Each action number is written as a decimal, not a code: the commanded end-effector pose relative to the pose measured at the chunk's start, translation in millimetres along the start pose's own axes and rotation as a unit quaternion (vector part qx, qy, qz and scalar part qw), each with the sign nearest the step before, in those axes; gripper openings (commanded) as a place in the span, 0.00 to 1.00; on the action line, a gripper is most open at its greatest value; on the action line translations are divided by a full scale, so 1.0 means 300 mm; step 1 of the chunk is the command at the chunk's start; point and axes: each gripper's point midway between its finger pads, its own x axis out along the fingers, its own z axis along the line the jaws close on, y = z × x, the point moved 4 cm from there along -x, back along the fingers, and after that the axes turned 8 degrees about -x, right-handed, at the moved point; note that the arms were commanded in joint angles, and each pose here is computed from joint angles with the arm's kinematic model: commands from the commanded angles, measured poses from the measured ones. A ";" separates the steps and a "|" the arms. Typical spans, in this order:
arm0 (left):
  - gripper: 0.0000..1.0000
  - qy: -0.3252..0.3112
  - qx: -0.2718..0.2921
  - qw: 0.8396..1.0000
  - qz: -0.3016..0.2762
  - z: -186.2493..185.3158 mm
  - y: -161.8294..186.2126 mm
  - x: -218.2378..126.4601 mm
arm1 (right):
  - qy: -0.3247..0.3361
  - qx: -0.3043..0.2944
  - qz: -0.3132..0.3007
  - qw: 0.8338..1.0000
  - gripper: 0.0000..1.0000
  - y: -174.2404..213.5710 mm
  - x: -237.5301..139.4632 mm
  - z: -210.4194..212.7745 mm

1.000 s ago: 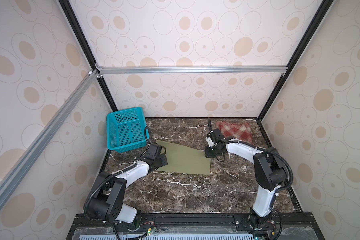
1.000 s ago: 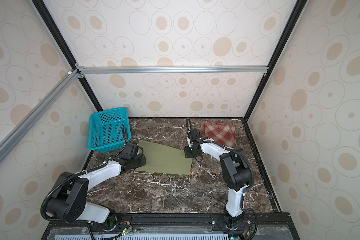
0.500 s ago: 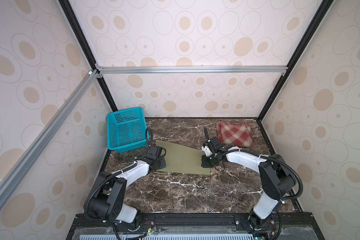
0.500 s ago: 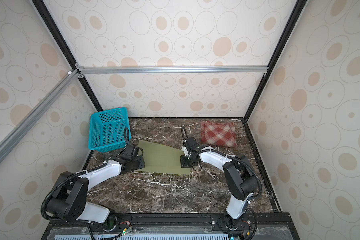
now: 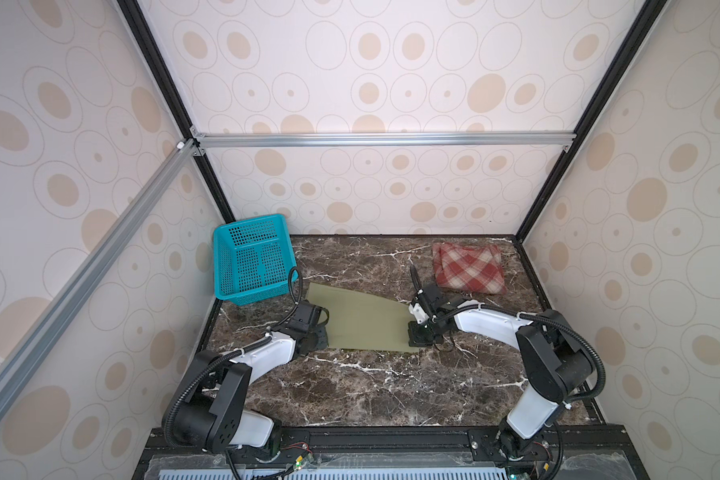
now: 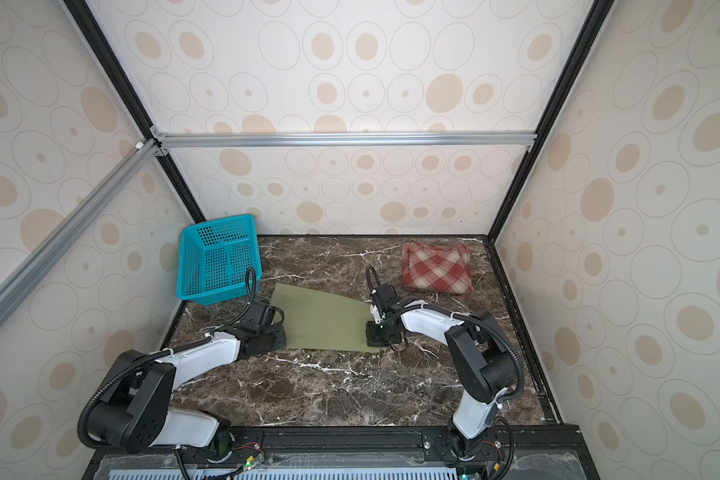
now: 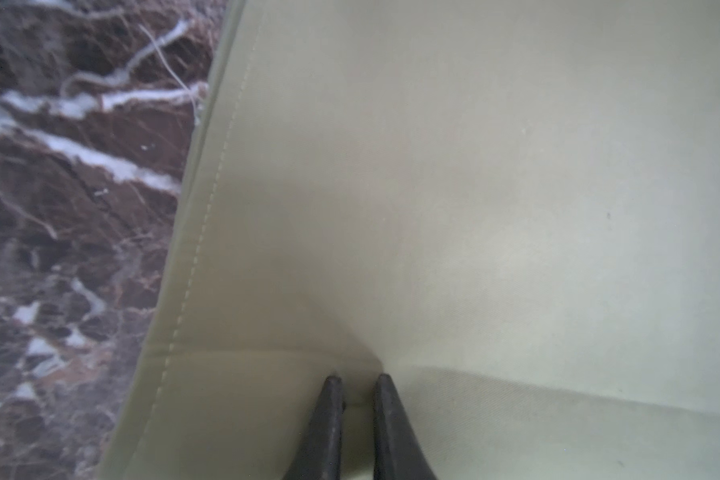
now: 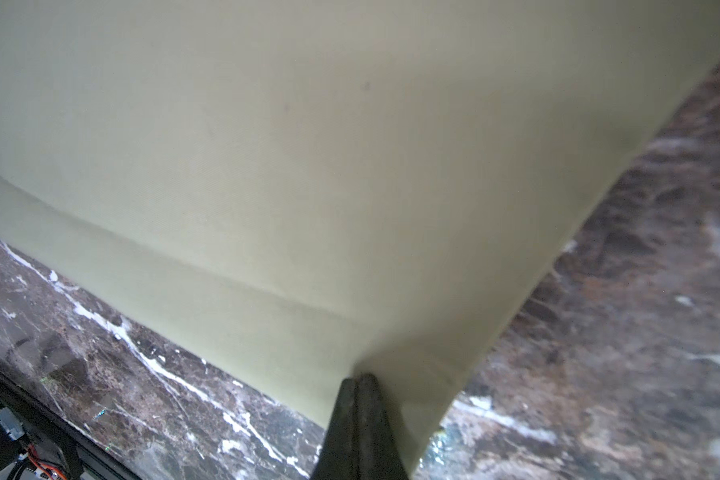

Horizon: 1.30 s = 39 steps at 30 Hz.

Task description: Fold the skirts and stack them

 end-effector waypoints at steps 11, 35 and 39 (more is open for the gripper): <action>0.16 0.031 -0.038 0.998 0.036 0.033 0.110 -0.032 | 0.064 -0.011 0.017 0.998 0.00 -0.022 0.020 -0.113; 0.28 -0.014 -0.042 0.993 -0.112 -0.062 -0.410 -0.039 | 0.066 -0.044 -0.075 0.994 0.00 -0.159 -0.189 -0.072; 0.28 -0.003 -0.051 0.992 -0.113 -0.064 -0.443 0.026 | 0.059 -0.031 -0.083 0.994 0.00 -0.159 -0.199 -0.085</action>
